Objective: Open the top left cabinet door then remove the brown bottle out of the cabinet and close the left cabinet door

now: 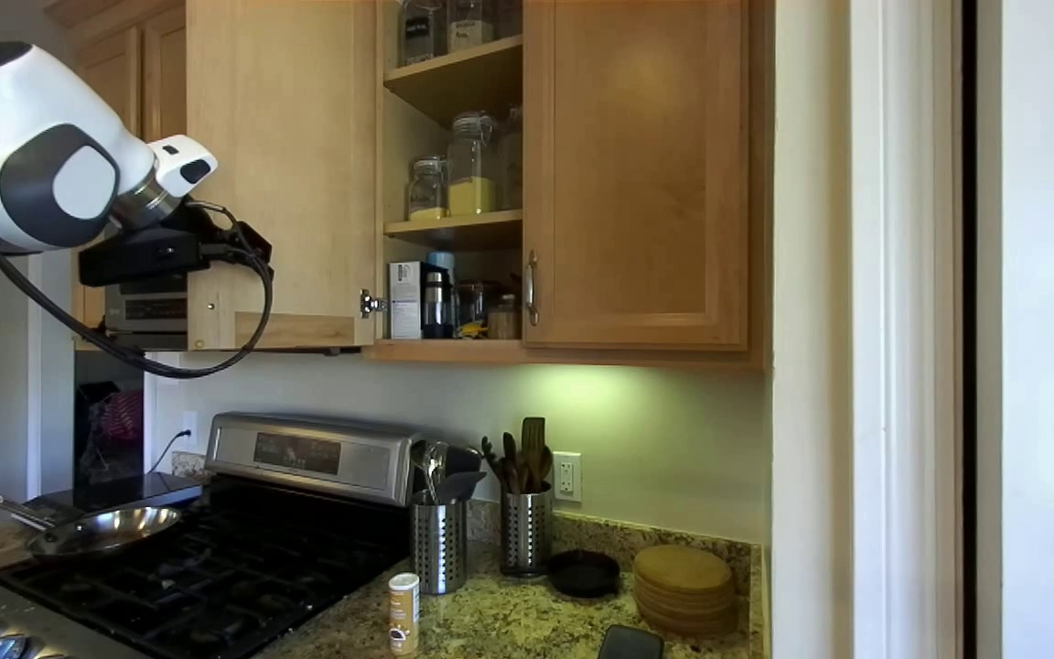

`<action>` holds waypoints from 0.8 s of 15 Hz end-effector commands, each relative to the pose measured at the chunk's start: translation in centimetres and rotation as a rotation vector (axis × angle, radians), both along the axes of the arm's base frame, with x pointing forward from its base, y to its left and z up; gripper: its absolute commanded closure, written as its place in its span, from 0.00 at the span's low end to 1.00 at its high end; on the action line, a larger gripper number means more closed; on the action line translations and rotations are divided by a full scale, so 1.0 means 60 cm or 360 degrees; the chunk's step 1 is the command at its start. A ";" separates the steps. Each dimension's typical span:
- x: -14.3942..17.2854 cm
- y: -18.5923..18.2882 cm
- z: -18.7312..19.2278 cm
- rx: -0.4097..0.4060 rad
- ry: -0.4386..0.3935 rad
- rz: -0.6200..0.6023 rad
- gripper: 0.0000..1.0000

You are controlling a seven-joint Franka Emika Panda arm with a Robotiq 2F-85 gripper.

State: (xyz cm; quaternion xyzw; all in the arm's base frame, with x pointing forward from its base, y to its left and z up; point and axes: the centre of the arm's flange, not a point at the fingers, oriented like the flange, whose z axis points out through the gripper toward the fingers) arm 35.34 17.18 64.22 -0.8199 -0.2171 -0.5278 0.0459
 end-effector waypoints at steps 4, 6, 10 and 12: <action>0.066 -0.167 0.009 -0.0120 0.0029 -0.0401 0.00; 0.066 -0.203 0.018 -0.0110 0.0064 -0.0443 0.00; 0.084 -0.262 0.043 -0.0055 0.0133 -0.0477 0.00; 0.096 -0.280 0.051 -0.0062 0.0173 -0.0482 0.00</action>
